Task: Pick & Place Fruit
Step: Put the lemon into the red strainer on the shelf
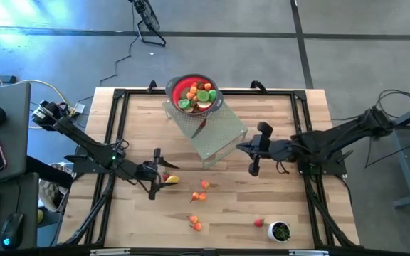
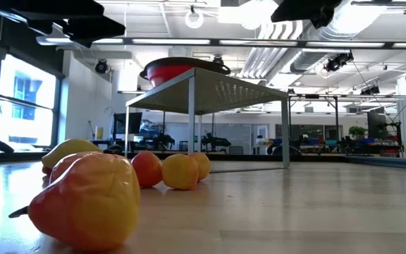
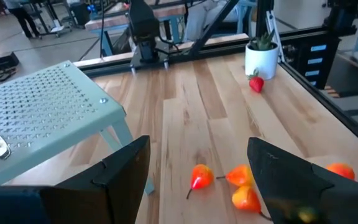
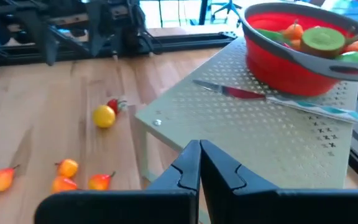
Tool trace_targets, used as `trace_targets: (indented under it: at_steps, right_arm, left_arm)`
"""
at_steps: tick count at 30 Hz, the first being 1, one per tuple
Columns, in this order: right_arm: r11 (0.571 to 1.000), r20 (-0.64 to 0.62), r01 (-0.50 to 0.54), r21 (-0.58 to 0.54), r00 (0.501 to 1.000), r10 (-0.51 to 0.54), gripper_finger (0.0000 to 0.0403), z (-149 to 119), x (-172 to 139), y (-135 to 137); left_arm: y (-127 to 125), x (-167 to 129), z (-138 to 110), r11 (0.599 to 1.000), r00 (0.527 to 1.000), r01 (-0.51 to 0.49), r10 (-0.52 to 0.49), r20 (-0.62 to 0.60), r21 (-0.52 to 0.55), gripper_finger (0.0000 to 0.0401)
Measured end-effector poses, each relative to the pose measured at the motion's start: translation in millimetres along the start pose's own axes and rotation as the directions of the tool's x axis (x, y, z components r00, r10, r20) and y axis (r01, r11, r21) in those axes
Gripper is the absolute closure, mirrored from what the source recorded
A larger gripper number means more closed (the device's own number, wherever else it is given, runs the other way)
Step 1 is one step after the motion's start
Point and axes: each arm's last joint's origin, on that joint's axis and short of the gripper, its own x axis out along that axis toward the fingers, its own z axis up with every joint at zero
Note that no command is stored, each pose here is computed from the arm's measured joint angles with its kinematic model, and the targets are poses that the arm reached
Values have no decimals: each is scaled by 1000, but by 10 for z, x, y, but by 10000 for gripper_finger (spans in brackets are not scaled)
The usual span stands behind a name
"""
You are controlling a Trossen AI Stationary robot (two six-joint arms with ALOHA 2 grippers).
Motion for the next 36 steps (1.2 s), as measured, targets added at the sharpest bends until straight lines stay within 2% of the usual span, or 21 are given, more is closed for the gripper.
trace_targets:
  at_steps: [6,12,23,29,36]
  right_arm:
    - [999,14,-42,-21,999,42,400,3,-58,64]
    - [995,7,-99,-16,995,99,400,8,-58,80]
    - [996,29,-91,-2,995,91,400,34,-48,66]
    - [996,28,-92,-2,995,92,400,33,-48,66]
    - [996,28,-91,-2,995,92,400,33,-48,66]
  left_arm:
    - [0,0,-2,1000,1000,0,0,-1,-4,139]
    - [-1,0,-5,998,1000,4,-4,-5,-57,139]
    - [-1,0,-4,999,1000,3,-3,-4,-49,139]
    - [14,0,-4,998,999,-45,45,-4,-46,139]
    - [14,0,-3,998,999,-46,46,-4,-45,139]
